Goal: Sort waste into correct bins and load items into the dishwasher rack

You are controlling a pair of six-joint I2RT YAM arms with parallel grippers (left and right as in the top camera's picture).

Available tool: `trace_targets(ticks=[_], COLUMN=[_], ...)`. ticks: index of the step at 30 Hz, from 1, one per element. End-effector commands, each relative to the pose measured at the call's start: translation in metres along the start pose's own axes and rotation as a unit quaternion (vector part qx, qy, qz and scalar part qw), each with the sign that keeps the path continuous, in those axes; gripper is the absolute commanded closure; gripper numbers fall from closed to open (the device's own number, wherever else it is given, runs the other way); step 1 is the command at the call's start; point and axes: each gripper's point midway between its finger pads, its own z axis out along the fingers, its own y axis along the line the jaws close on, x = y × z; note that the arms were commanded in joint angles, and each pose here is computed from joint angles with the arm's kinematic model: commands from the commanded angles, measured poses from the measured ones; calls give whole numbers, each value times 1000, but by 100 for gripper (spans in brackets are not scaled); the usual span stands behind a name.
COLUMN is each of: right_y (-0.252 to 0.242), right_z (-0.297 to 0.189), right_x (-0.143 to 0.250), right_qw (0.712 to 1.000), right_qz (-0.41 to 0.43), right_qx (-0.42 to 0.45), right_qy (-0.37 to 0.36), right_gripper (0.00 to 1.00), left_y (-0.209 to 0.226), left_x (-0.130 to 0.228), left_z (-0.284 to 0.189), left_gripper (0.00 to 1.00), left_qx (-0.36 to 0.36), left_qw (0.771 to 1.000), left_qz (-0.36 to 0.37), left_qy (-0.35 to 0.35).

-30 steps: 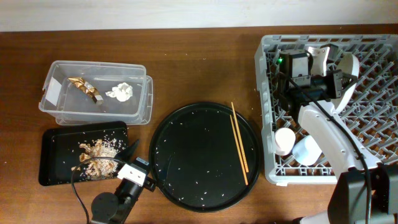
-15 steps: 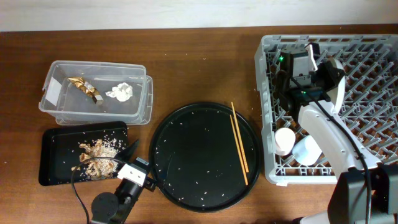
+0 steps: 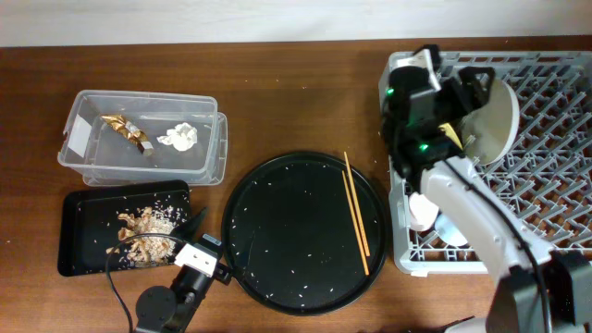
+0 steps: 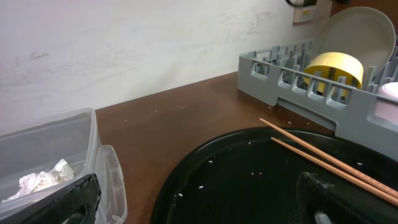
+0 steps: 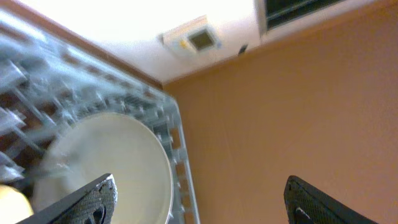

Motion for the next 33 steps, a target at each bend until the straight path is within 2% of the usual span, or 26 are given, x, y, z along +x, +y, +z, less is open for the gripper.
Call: trace_targets(ticks=[1,4,5,7,8,9,11,13,15,19,21,23,24,26,27,30,33], right_y=[-20,16,53,131,151,164,171,174,176,188,196,204,210,228,236,260,273], right_z=[-52,-101,-126,-185,-210,-234,-255,-257,-243,-214,-202,-189,-182,-187,-190,-177,-172], right_x=[-26,-41,-40,-13,-1,12,26,42,58,69,74,81,86,91,95,112,118], right_qw=[997,991,979,916,889,870,854,847,845,812,787,780,779,752,745,764,765], right_qz=[44,14,-28,-106,-109,-76,-23,13,60,99,110,108,108,89,72,50,46], right_qx=[-6,-67,-144,-346,-413,-468,-514,-530,-529,-558,-582,-584,-580,-611,-620,-587,-580], right_qy=[-57,-111,-142,-172,-164,-134,-82,-23,57,140,175,198,213,230,233,263,276], right_gripper=[14,15,15,18,26,29,29,24,23,24,35,48,48,50,55,59,62], left_y=[-2,-2,-2,-2,-2,-2,-2,-2,-2,-2,-2,-2,-2,-2,-2,-2,-2], left_x=[1,1,1,1,1,1,1,1,1,1,1,1,1,1,1,1,1], left_z=[0,0,0,0,0,0,0,0,0,0,0,0,0,0,0,0,0], left_gripper=[1,1,1,1,1,1,1,1,1,1,1,1,1,1,1,1,1], left_qx=[5,5,5,5,5,5,5,5,5,5,5,5,5,5,5,5,5], left_qw=[1000,1000,1000,1000,1000,1000,1000,1000,1000,1000,1000,1000,1000,1000,1000,1000,1000], left_qz=[8,8,8,8,8,8,8,8,8,8,8,8,8,8,8,8,8], left_qy=[1,1,1,1,1,1,1,1,1,1,1,1,1,1,1,1,1])
